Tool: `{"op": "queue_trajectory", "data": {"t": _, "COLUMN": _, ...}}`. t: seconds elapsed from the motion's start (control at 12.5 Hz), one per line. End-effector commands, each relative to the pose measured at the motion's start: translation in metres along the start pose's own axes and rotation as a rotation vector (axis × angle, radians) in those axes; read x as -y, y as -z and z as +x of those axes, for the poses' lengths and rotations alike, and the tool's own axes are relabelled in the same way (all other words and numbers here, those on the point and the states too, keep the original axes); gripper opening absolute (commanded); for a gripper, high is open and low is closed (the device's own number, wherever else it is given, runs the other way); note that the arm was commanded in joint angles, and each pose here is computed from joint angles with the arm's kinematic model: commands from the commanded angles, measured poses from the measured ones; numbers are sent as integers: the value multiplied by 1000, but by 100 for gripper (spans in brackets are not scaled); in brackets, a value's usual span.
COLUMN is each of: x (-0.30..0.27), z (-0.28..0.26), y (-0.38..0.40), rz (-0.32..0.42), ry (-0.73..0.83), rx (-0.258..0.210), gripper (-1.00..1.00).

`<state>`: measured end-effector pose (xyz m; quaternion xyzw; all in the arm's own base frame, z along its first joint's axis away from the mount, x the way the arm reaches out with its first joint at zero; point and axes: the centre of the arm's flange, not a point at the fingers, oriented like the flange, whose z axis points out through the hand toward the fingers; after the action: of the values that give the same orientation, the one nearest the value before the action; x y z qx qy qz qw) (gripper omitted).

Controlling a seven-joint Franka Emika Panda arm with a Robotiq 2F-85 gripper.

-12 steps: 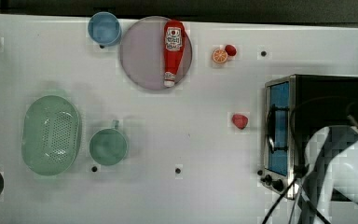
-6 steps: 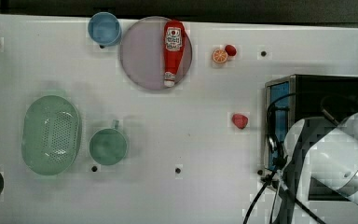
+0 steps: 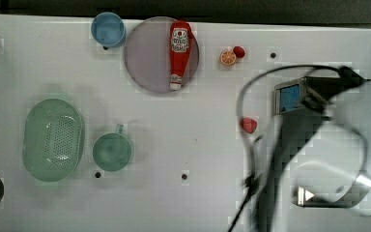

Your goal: Pick banana from table and place on oven.

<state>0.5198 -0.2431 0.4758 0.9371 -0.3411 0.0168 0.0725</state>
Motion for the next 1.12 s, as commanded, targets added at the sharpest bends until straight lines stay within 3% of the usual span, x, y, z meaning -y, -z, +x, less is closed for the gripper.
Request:
{"op": "queue_trajectory", "data": {"t": 0.08, "x": 80, "z": -65, "y": 83, "rz": 60, "ry": -198, "rx": 26, "gripper": 100}}
{"op": "queue_trajectory", "data": {"t": 0.16, "x": 91, "z": -85, "y": 102, "rz": 67, "ry": -282, "rx": 35, "gripper": 100}}
{"op": "queue_trajectory", "data": {"t": 0.4, "x": 116, "z": -129, "y": 142, "rz": 114, "ry": -466, "rx": 4, "gripper": 100}}
{"op": "queue_trajectory", "data": {"t": 1.12, "x": 96, "z": -182, "y": 145, "rz": 128, "ry": -355, "rx": 33, "gripper": 100}}
